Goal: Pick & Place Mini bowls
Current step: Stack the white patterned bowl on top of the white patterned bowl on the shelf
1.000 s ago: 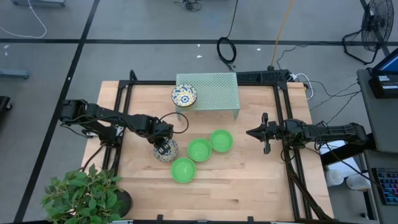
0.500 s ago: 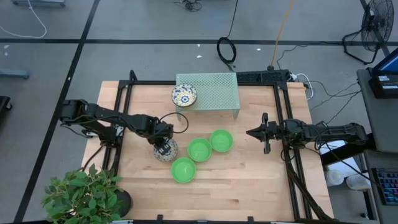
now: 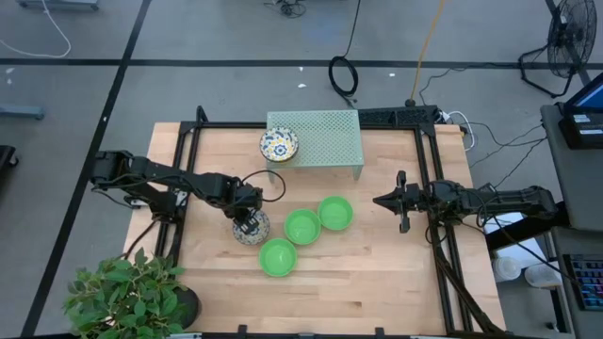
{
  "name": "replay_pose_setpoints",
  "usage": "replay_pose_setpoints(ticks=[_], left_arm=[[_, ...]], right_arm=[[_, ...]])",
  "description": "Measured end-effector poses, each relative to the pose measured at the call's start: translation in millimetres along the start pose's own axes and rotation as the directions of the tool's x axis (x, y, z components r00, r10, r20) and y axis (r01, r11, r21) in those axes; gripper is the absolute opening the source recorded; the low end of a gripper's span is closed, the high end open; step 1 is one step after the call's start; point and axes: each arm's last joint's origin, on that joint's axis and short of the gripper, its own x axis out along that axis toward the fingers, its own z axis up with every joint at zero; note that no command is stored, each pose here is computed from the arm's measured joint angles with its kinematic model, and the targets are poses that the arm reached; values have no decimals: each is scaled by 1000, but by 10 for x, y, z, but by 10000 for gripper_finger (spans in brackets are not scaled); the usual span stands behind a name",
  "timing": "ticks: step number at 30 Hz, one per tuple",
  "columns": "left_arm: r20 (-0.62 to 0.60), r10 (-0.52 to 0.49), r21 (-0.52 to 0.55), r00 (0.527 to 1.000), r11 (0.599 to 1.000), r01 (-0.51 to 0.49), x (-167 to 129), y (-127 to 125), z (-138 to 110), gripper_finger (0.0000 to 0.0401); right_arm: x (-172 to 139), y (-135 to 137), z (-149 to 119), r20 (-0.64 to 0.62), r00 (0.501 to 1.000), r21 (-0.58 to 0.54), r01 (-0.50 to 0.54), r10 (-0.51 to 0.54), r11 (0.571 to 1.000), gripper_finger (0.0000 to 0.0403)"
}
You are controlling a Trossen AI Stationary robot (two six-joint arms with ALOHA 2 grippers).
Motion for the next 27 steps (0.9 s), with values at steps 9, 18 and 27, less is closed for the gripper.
replay_pose_setpoints(ticks=[9,18,27], left_arm=[[2,2,0,1000,1000,-2,0,1,1,97],[-6,-1,12,1000,1000,1,0,2,-3,73],[10,-32,29,999,999,31,-72,-8,2,11]], right_arm=[[0,0,0,0,1000,0,0,0,1000,0],[0,0,0,0,1000,0,0,0,1000,0],[0,0,0,0,1000,0,0,0,1000,0]])
